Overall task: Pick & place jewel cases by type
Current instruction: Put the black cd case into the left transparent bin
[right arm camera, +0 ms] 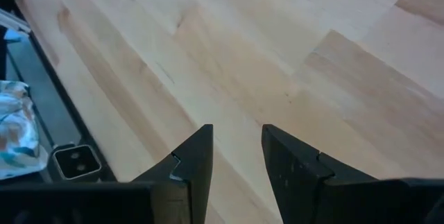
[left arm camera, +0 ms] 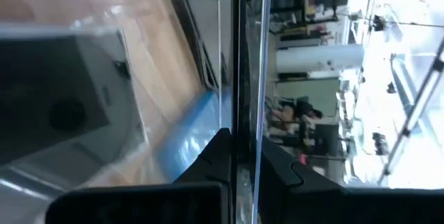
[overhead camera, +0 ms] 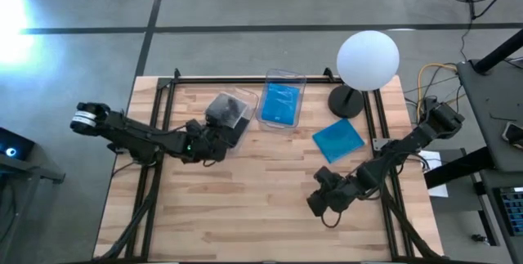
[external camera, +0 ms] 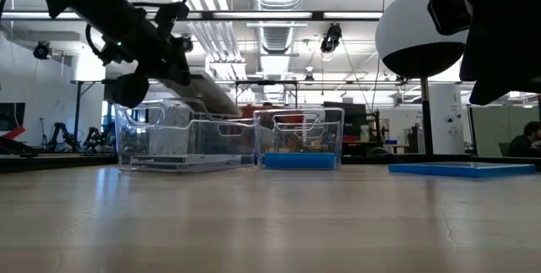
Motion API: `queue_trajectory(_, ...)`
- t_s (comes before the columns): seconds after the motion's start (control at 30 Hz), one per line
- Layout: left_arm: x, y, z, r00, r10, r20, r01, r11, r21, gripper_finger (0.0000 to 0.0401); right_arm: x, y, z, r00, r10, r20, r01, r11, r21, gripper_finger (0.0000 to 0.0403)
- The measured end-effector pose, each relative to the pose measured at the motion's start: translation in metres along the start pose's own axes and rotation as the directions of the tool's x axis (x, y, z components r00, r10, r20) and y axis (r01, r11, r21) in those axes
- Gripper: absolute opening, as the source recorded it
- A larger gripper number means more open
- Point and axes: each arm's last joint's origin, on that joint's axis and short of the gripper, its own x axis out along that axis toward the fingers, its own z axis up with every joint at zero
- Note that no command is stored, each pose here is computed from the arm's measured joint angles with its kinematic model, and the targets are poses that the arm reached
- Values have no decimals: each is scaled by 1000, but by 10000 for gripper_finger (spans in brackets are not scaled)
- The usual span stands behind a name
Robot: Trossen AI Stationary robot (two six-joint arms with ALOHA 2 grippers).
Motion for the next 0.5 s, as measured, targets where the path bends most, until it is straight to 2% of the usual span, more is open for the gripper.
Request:
queue_trajectory(0.23, 3, 6, 1, 992, 99, -82, -98, 995, 15, 51, 3, -3, 10, 999, -29, 19, 28, 999, 23, 121)
queue_trajectory(0.5, 0, 5, 5, 987, 134, -92, -128, 989, 69, 104, 6, -4, 25, 999, -39, 19, 38, 999, 9, 121)
